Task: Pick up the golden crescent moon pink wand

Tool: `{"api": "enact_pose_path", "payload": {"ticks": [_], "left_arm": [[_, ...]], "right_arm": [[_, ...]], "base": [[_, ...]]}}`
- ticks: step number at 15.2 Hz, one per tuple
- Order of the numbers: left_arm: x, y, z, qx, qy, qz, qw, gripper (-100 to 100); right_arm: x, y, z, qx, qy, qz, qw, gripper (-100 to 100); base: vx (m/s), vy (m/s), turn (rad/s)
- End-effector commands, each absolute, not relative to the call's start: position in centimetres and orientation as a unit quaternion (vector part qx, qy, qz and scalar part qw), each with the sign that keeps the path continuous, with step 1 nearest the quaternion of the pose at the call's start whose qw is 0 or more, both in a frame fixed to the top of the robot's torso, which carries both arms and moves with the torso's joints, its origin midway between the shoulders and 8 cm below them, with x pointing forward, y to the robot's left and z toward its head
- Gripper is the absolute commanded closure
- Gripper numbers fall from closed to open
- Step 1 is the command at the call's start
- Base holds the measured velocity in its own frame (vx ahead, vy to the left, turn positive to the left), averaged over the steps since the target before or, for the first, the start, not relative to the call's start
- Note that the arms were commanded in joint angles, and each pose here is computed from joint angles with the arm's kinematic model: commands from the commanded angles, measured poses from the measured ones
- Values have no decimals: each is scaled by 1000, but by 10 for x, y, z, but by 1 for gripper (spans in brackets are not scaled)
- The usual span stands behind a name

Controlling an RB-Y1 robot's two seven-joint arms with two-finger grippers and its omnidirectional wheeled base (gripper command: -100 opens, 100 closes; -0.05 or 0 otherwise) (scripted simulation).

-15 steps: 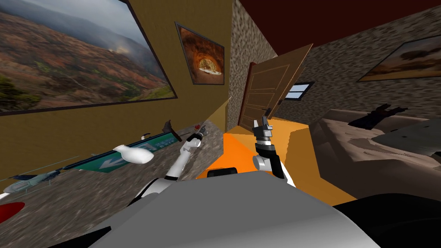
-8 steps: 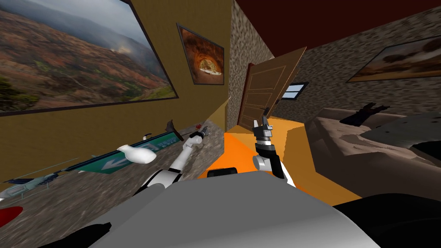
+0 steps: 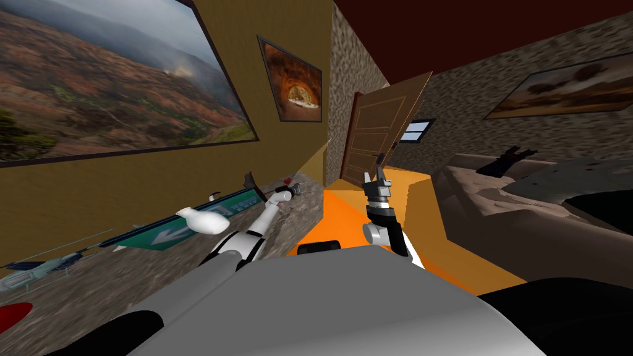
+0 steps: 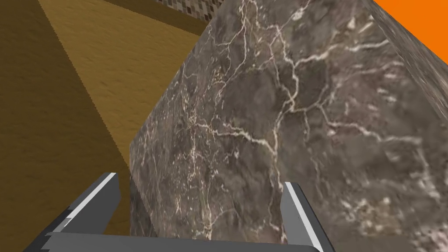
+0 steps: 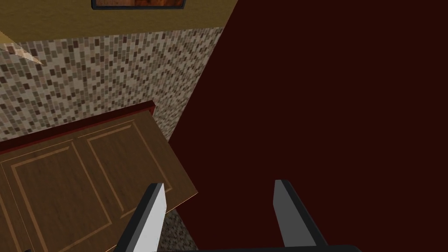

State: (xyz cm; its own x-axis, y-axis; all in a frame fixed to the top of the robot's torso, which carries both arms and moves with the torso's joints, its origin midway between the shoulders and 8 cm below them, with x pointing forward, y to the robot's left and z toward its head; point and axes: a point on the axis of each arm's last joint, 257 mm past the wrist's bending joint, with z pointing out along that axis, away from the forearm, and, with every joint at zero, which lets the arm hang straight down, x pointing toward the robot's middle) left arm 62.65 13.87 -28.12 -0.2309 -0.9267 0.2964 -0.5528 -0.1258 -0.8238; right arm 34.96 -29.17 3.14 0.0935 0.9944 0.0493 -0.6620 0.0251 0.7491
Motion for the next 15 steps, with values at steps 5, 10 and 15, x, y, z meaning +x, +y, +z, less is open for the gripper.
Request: {"api": "enact_pose_path", "payload": {"ticks": [5,10,15], "left_arm": [[626,130,-297,-608,649,-430,155,-100],[626,120,-300,-624,666,-394,110,-100],[617,121,-310,-641,675,-357,77,-100]], "right_arm": [[350,-292,31,319,260,621,667,0],[350,-292,31,319,260,621,667,0],[350,-292,31,319,260,621,667,0]], "base": [[-43,108,-56],[-52,121,-54],[-43,131,-44]]}}
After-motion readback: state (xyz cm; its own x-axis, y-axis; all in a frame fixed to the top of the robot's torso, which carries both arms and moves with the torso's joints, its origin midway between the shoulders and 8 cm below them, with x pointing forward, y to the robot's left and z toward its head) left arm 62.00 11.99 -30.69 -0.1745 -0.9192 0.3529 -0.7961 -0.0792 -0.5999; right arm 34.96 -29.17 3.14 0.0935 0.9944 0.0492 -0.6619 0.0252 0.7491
